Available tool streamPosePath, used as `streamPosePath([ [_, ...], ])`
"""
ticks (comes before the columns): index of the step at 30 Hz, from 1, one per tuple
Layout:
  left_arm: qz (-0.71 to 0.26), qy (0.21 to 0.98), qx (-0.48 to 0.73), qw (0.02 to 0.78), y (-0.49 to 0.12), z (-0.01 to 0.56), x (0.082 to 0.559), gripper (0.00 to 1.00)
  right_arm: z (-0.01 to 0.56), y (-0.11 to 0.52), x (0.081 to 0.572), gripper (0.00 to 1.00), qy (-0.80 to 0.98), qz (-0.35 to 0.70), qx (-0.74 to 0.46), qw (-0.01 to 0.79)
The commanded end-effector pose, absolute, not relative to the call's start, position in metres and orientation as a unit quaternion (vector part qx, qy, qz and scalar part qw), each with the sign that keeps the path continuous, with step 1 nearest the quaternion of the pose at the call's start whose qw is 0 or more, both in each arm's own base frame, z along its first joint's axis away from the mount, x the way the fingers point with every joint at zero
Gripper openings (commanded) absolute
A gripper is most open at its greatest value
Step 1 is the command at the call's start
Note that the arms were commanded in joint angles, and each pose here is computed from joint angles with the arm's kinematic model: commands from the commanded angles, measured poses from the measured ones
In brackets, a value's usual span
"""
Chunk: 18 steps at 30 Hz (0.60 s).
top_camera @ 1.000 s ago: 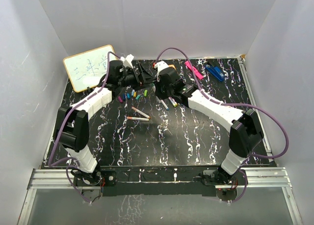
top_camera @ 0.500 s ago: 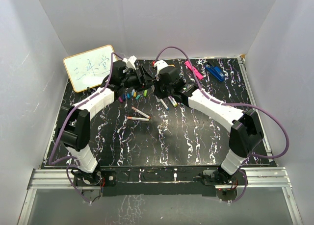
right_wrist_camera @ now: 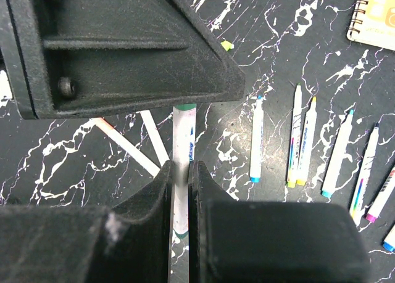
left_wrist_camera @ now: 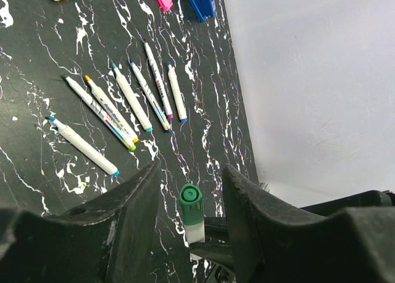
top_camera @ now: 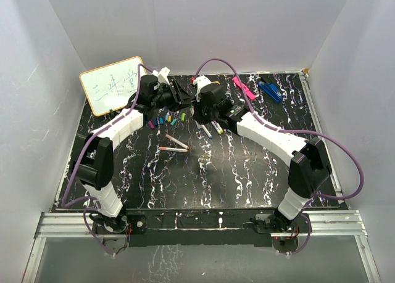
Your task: Open the pen caps
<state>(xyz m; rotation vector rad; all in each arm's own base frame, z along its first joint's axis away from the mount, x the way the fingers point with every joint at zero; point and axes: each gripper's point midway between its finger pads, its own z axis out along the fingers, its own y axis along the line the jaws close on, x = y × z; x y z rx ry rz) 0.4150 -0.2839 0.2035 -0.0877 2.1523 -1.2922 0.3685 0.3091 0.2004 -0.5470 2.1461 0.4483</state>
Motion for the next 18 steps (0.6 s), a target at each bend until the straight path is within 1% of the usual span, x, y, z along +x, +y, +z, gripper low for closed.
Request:
streamPosePath([
  [1,-0.504,0.802,-0.017,0.32,-0.291,0.2215,0.4175,0.41,0.2384,0.3131,0.3772,0.0,0.832,0.198,-0.216,0.47],
  [14,-0.512,0.801,-0.008,0.311,-0.2944,0.2191,0.4128,0.25,0.2407,0.3141,0.3817,0.0,0.831,0.2,-0.212,0.474],
  [17,-0.513,0.801,-0.006,0.308,-0.2956,0.2184,0.4116,0.2,0.2411,0.3125,0.3829,0.0,0.831,0.198,-0.21,0.475],
  [18,-0.514,0.801,-0.005,0.308,-0.2965,0.2185,0.4113,0.16,0.2413,0.3129,0.3828,0.0,0.831,0.199,-0.21,0.476],
])
